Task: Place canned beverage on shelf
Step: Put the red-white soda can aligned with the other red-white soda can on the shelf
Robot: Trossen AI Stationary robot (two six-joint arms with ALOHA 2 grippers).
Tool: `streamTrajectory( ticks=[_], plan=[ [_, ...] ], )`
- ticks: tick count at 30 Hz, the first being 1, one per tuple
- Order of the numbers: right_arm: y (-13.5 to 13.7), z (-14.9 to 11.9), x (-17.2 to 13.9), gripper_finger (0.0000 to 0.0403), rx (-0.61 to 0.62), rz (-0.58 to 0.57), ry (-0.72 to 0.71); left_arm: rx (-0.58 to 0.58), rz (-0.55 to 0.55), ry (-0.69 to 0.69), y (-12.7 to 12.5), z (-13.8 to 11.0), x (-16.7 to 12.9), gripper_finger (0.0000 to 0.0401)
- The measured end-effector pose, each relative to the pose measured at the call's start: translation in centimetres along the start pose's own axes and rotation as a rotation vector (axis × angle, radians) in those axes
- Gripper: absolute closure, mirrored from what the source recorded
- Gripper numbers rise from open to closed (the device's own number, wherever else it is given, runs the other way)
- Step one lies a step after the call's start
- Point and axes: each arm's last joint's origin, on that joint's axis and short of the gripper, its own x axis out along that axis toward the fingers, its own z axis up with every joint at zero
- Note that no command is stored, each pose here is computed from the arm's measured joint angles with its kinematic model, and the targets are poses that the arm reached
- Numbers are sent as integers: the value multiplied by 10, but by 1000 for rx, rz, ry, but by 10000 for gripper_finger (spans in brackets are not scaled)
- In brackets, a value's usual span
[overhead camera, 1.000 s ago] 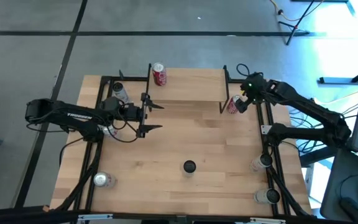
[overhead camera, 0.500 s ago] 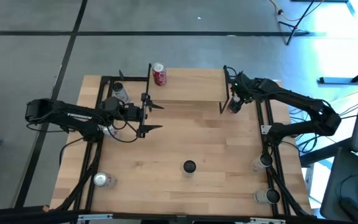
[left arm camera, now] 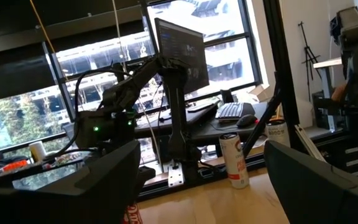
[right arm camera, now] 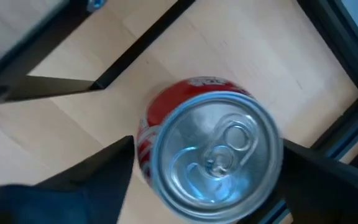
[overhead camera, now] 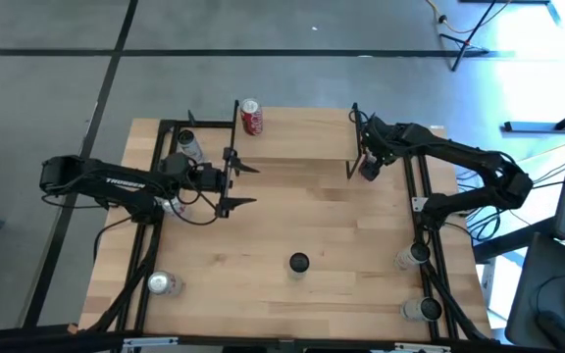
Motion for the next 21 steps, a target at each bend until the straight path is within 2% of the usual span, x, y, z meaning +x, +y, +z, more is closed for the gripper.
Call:
streamTrajectory(
  ticks=[4, 13, 21],
  plan=[
    [0, -2, -2, 152, -2, 2, 21, 1, -7, -10, -2, 1, 0, 74],
    [16, -22, -23, 155, -37, 54, 41, 1, -8, -11, -3, 1, 1, 74],
    [56, -47, -47, 155, -117, 134, 25, -4, 23, -5, -2, 1, 1, 74]
  ],
)
